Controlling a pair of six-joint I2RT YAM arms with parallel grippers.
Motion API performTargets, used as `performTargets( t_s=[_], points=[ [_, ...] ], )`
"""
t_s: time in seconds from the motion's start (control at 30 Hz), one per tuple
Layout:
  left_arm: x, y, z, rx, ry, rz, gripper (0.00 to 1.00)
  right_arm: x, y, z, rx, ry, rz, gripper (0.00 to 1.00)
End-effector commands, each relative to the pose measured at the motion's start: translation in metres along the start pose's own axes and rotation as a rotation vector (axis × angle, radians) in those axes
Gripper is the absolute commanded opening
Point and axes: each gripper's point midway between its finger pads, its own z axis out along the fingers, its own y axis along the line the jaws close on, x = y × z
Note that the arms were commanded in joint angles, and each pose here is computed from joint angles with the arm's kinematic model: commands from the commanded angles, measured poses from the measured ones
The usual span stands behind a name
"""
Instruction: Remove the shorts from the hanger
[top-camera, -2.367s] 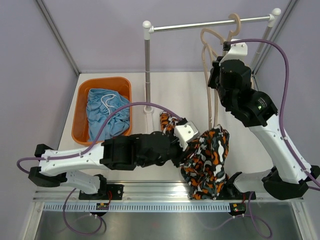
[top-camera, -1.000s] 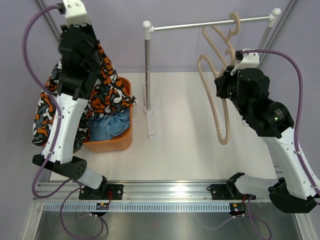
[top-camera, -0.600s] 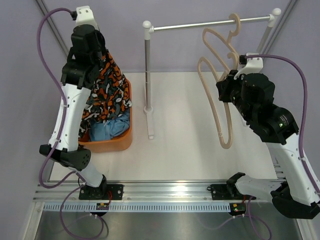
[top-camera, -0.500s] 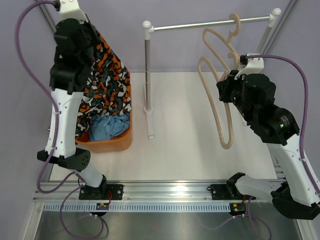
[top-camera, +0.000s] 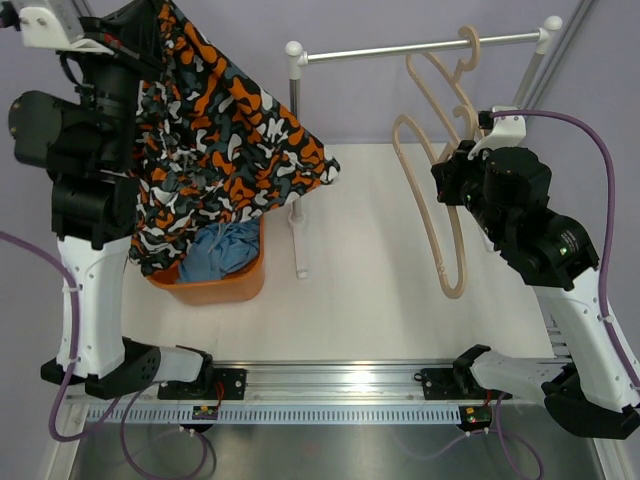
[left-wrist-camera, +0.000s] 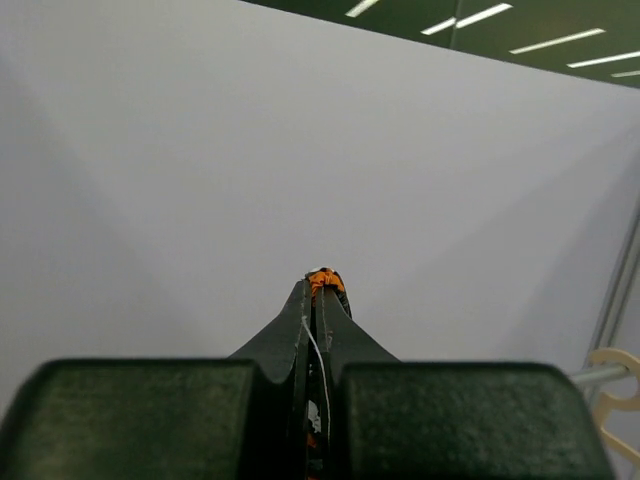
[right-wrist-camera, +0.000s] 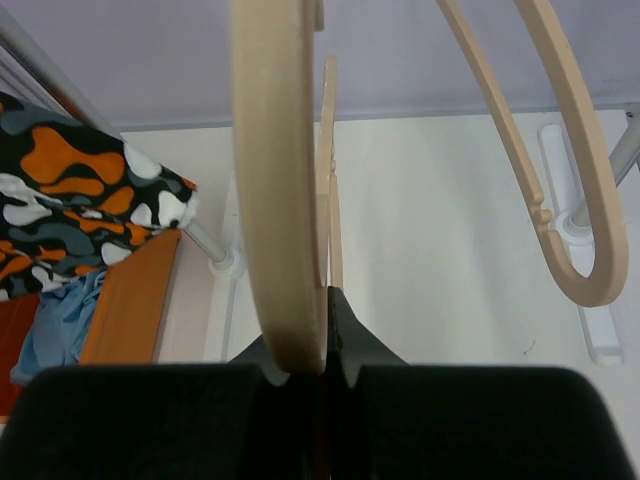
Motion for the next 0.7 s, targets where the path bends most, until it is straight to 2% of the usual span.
performTargets(
  t_s=[0.0,0.07,0.23,0.4,0.5,0.53,0.67],
  points=[
    [0.023,-0.031,0.019,0.178,-0.002,0.005,0.0,-0.015,-0.001,-0.012,-0.015,-0.042,0.011,0.0],
    [0.022,-0.045,0.021,0.257,0.0,-0.012,0.0,-0.016,-0.001,-0.013,-0.016,-0.043,0.012,0.0],
    [0.032,-0.057,0.029,0.325,0.008,-0.029,0.0,-0.018,-0.003,-0.016,-0.008,-0.051,0.009,0.0],
    [0.043,-0.053,0.037,0.303,0.022,-0.021,0.0,-0.017,-0.006,-0.017,0.001,-0.048,0.003,0.0],
    [0.056,-0.026,0.042,0.153,0.052,-0.001,0.0,-0.016,-0.006,-0.018,0.001,-0.047,0.002,0.0],
    [0.058,-0.005,0.043,0.042,0.051,0.011,0.0,-0.014,-0.007,-0.016,0.004,-0.042,0.0,0.0],
    [0.077,0.051,0.018,-0.245,0.106,0.047,0.0,-0.01,-0.006,-0.015,-0.001,-0.031,-0.001,0.0]
  ],
)
